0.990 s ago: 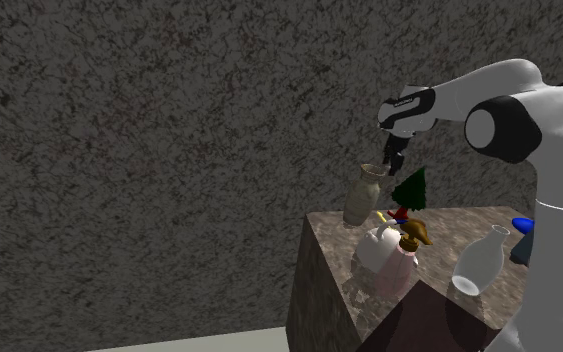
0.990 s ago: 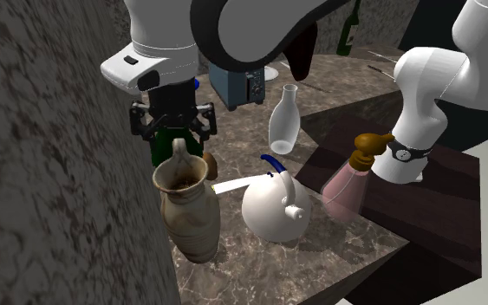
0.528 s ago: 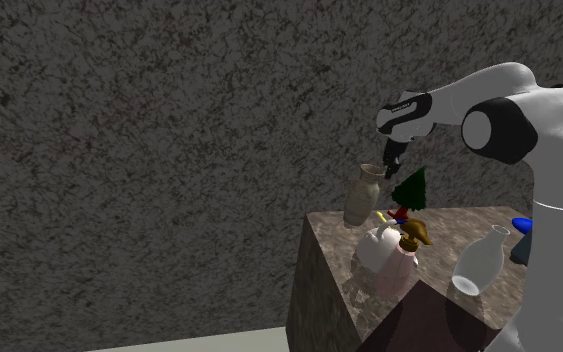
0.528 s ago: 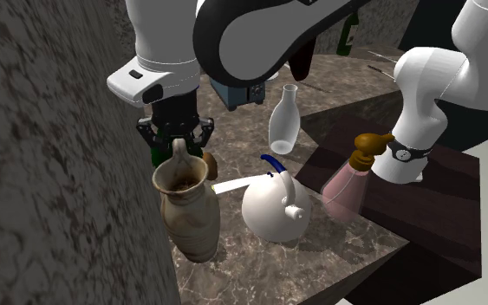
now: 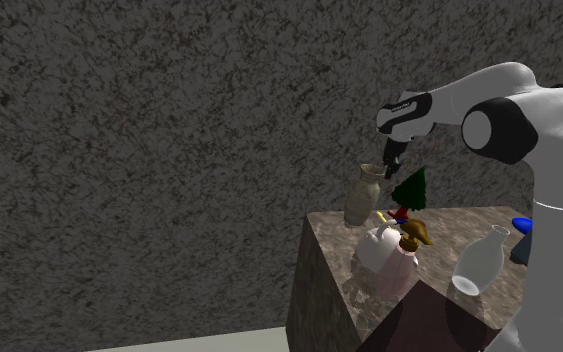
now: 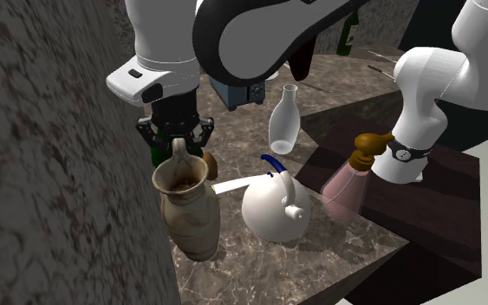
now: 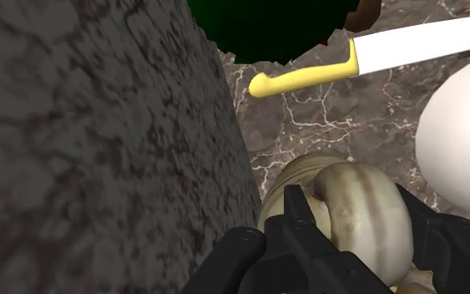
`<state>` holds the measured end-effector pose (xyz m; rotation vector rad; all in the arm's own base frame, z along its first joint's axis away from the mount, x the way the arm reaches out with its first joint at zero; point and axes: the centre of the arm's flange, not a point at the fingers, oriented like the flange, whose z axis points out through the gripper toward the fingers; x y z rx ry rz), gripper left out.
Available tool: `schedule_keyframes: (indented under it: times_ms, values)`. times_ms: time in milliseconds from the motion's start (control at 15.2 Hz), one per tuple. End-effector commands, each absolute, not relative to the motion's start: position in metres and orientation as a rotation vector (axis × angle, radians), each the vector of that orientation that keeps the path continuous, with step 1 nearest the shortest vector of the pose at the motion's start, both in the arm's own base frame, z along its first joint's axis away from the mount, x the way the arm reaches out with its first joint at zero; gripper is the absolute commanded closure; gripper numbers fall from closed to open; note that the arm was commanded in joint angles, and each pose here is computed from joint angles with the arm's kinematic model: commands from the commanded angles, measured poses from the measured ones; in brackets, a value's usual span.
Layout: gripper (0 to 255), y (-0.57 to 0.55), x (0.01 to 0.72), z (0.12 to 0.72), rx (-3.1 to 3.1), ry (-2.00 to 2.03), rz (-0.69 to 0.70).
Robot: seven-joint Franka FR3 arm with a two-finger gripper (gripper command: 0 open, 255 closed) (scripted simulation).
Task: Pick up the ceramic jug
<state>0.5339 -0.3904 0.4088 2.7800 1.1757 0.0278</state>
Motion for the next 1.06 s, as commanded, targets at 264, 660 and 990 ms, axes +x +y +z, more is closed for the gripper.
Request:
schedule_keyframes:
  times_ms: [264,660,990]
  values:
    - [255,-0.390,0.534,0.438,2.780,1.176,0.028]
    - [255,-0.390,0.534,0.470,2.780,1.176,0.028]
    - [255,-0.390,0.534,0.486,2.780,1.176,0.028]
